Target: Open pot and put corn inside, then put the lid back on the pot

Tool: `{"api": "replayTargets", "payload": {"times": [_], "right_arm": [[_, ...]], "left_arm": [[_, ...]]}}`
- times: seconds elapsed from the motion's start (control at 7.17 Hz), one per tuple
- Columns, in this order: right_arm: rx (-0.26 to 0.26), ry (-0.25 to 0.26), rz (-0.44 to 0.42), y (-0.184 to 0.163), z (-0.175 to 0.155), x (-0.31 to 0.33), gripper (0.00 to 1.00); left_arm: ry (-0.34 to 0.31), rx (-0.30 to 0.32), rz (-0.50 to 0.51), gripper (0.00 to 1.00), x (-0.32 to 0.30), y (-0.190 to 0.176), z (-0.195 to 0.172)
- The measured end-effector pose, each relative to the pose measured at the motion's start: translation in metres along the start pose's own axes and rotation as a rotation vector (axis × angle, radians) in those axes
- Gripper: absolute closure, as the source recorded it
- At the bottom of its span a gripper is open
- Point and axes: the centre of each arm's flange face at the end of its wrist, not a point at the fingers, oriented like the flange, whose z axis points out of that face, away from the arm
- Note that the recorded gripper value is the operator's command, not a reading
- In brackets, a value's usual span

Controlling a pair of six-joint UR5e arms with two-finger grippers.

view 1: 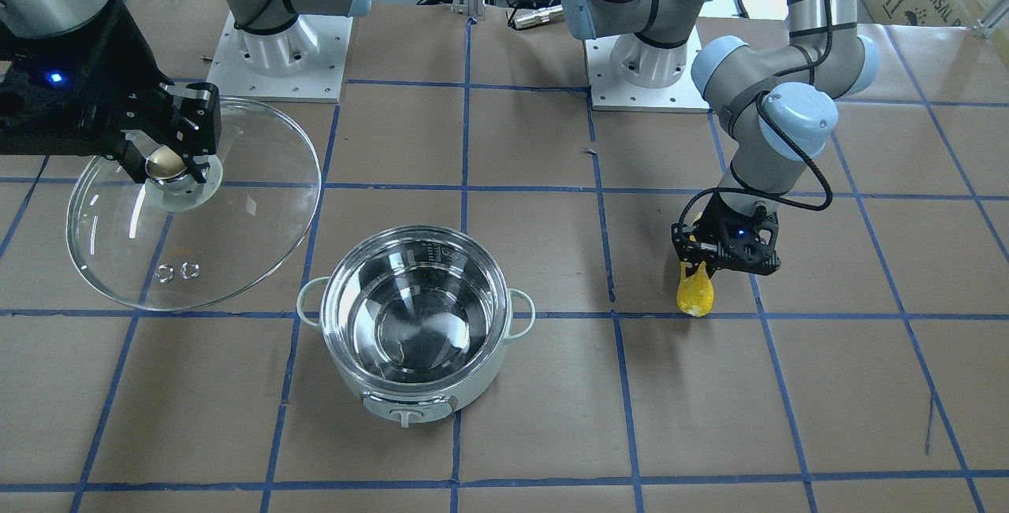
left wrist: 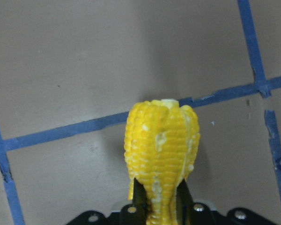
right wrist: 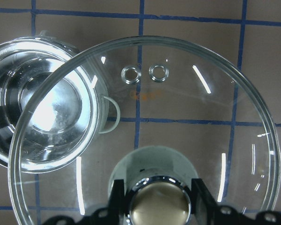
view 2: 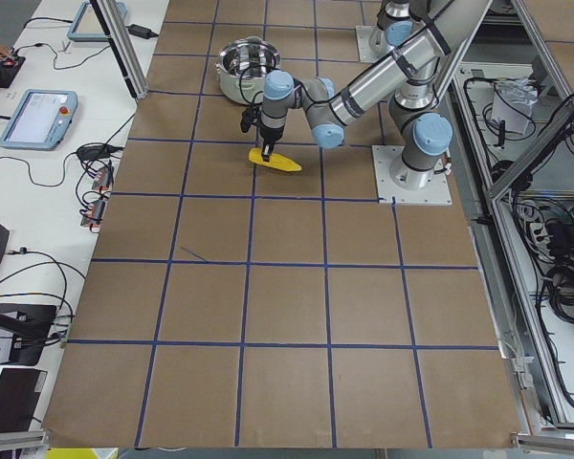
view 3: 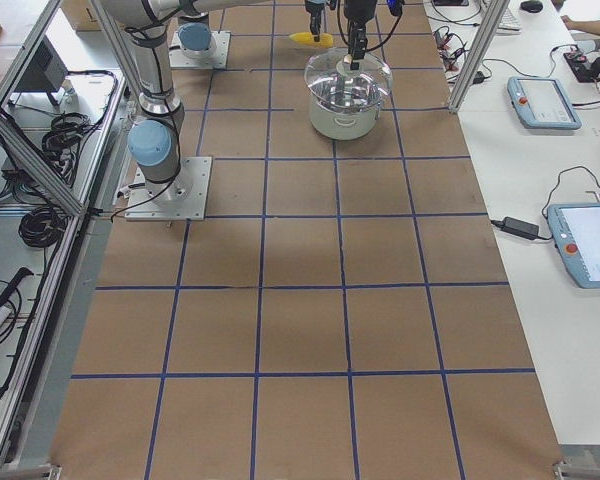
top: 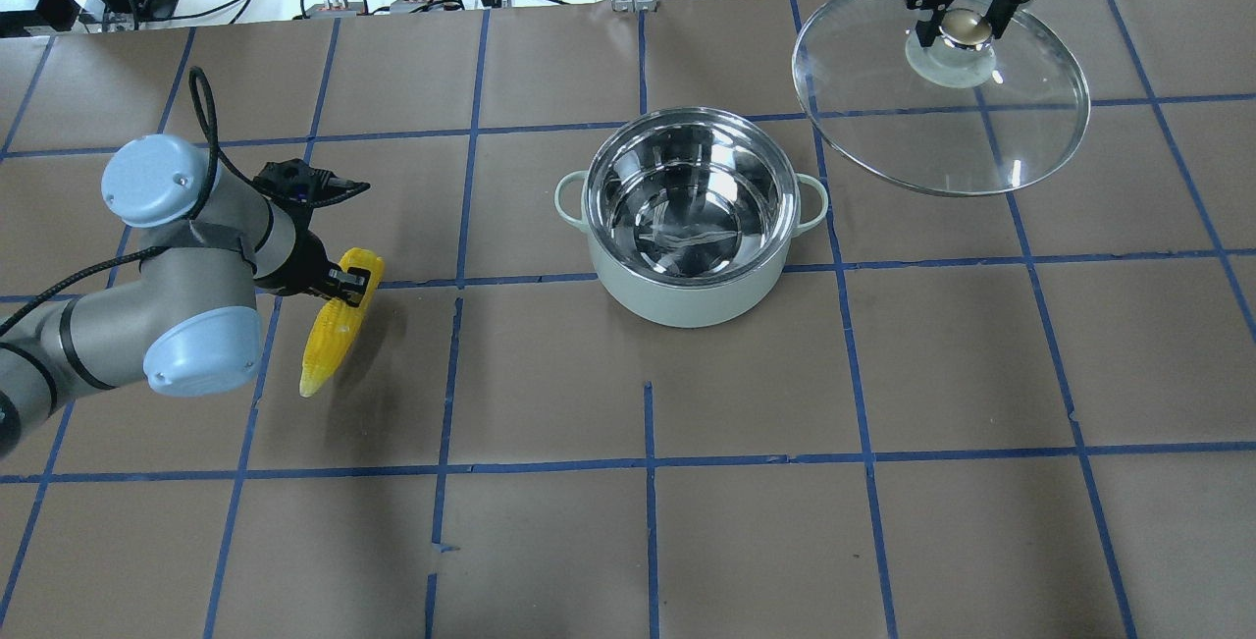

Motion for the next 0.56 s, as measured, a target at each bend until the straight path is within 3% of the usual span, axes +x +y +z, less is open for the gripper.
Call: {"api": "replayTargets", "payload": {"times": [0.56], "right_arm": [[-0.001, 0.000, 0.000, 0.000, 0.001, 0.000, 0.65]], "left_arm": [[0.029, -0.099, -0.049, 0.98, -0.007, -0.027, -0.166]]}}
